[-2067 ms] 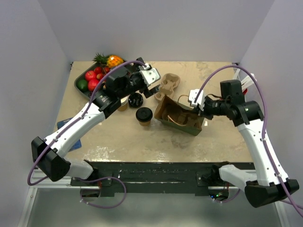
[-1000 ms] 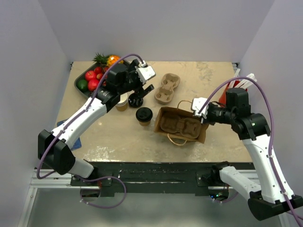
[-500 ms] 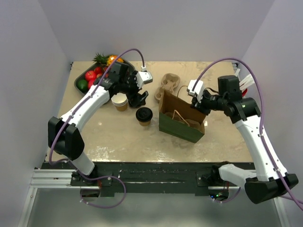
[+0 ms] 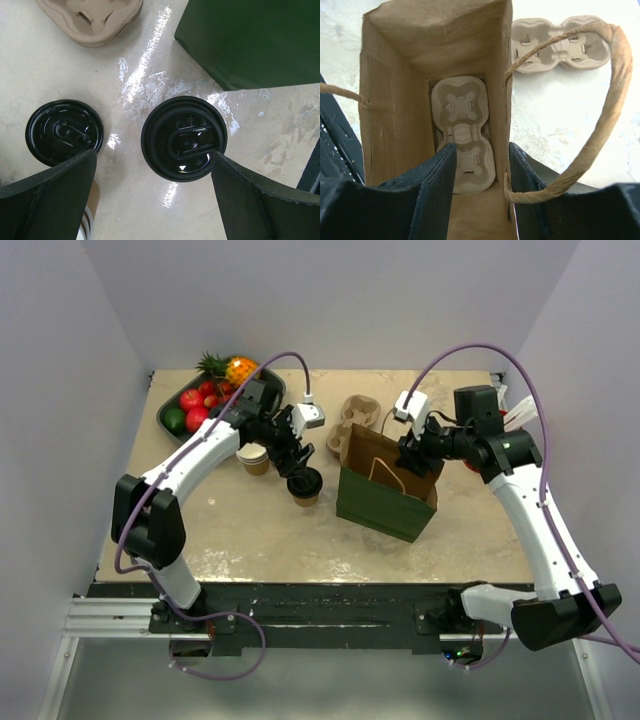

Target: Pack the takeout coffee

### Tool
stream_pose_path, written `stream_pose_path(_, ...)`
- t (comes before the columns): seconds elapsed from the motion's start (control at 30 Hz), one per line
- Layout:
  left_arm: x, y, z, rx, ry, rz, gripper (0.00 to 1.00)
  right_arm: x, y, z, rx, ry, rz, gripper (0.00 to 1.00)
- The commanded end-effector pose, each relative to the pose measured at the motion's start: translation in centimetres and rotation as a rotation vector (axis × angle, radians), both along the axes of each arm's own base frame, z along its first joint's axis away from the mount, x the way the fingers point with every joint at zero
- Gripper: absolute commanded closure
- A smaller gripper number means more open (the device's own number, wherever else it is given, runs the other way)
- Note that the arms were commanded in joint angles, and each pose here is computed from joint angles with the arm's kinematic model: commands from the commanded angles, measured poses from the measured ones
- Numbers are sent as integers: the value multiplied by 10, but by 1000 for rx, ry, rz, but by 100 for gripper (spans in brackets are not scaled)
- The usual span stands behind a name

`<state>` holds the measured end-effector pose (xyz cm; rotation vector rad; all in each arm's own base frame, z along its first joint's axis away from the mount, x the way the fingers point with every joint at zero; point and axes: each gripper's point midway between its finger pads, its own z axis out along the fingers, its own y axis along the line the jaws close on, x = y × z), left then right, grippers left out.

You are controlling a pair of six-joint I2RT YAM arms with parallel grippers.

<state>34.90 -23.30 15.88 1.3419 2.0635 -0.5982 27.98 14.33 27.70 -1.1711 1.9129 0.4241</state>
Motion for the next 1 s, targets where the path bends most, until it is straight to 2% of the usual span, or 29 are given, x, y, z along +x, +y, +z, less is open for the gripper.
stream_pose_path(0.0,9,-4,2,-31,23,112,0,12,-2,21,25,-57,-56,51)
stream_pose_path(0.13,4,-9,1,-39,62,114,0,15,-3,20,27,-57,-60,51)
stream_pose_path(0.47,0,-9,-21,70,72,175,0,23,-2,18,34,-56,-63,49)
stream_pose_path(0.97,-18,-16,-36,128,126,157,1,27,-4,15,26,-57,-75,47)
